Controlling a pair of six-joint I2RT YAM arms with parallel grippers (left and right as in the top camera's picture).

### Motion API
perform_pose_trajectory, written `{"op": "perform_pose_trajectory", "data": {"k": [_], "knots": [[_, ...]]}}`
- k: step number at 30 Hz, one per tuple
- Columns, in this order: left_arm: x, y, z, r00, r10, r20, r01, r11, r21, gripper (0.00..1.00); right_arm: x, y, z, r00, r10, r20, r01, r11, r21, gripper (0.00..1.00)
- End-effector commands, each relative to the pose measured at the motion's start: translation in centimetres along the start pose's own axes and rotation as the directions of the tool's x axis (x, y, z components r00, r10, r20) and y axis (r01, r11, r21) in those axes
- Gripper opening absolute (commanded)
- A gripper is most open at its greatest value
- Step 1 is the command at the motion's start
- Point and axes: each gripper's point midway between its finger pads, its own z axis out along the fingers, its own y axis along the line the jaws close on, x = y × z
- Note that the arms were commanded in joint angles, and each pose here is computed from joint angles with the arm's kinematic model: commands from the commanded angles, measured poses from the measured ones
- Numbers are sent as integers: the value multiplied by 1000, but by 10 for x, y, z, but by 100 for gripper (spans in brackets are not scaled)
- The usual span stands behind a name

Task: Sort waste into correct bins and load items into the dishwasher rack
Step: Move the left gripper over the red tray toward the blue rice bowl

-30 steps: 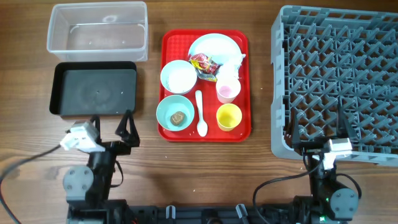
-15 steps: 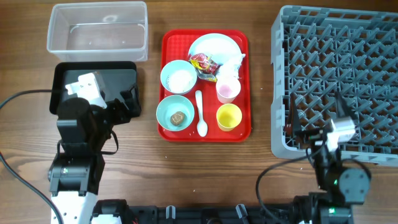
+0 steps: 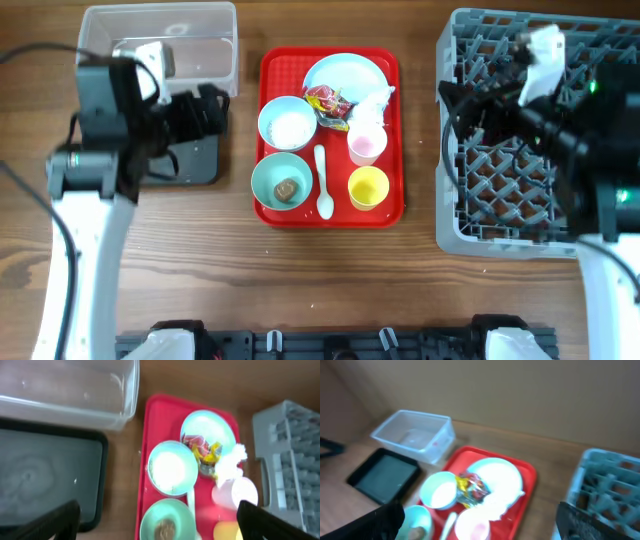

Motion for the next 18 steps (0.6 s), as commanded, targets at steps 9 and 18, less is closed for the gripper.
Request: {"op": "perform_pose_trajectory", "data": {"k": [9,18], "knots": [[12,-8,44,983,-57,-172,62,998,23,100,25,10,45,973,158,-171,-193,958,-213,100],[39,-30,111,973,-66,-221,41,993,-115,87,61,-24,55,930,231,-285,-244,970,-11,88]]}}
